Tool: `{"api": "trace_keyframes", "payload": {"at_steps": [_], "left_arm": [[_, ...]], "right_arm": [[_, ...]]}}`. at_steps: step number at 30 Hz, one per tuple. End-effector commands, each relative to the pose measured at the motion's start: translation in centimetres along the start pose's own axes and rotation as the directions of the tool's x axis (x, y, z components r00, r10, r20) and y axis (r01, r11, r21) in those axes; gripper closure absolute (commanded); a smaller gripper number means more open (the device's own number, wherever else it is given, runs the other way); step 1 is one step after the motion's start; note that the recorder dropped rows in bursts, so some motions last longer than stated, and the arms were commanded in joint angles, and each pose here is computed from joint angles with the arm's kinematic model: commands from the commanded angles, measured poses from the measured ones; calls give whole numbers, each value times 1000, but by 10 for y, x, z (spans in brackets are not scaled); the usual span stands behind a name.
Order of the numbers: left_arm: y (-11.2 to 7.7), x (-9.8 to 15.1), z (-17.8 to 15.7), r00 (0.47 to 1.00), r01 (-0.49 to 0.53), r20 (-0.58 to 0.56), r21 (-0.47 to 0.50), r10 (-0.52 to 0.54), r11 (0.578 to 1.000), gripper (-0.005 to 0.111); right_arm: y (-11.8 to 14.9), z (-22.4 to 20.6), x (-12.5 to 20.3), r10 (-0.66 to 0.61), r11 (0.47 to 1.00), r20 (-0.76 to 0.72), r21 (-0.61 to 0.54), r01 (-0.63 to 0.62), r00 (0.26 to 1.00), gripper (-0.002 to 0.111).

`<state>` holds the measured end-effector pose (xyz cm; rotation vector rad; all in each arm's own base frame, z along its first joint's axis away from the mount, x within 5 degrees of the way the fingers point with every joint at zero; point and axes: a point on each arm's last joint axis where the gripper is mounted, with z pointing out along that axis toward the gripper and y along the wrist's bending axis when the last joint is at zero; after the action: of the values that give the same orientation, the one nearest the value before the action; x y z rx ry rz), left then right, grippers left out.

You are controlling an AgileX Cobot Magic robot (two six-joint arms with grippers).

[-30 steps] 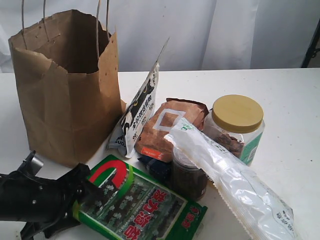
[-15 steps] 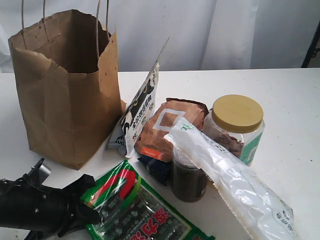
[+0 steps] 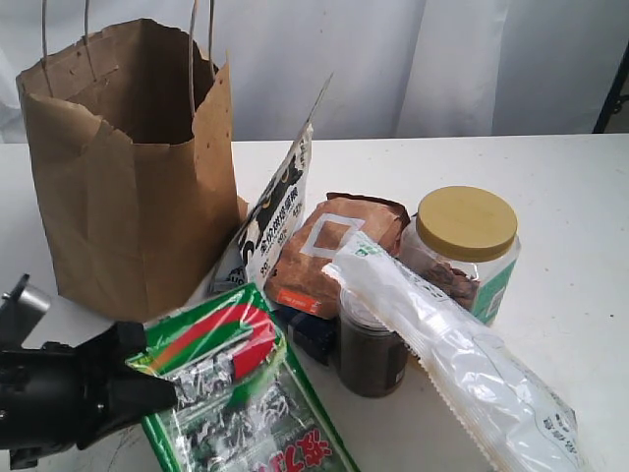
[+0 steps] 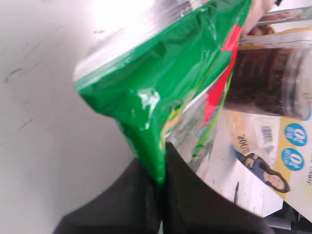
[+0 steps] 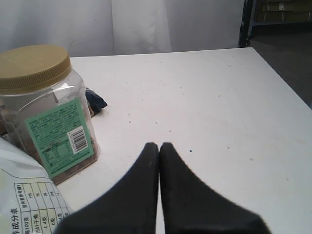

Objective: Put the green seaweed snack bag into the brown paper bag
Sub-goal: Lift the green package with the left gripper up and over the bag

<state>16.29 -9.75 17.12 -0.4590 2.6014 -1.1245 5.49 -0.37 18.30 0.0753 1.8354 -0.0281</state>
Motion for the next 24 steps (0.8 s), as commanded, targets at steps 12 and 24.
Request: {"api": "trace_keyframes", "payload": {"at_steps": [12,24], "left_arm": [[-72,25,-115,924,-309,281,145,260,940,107],[-141,4,-227,569,-522,669,-156,478,839,107]], "right_arm": [[0,0,-1,14,1000,19,1,-14,1000,108],[0,0,-1,14,1000,19,1,-14,1000,108]]}}
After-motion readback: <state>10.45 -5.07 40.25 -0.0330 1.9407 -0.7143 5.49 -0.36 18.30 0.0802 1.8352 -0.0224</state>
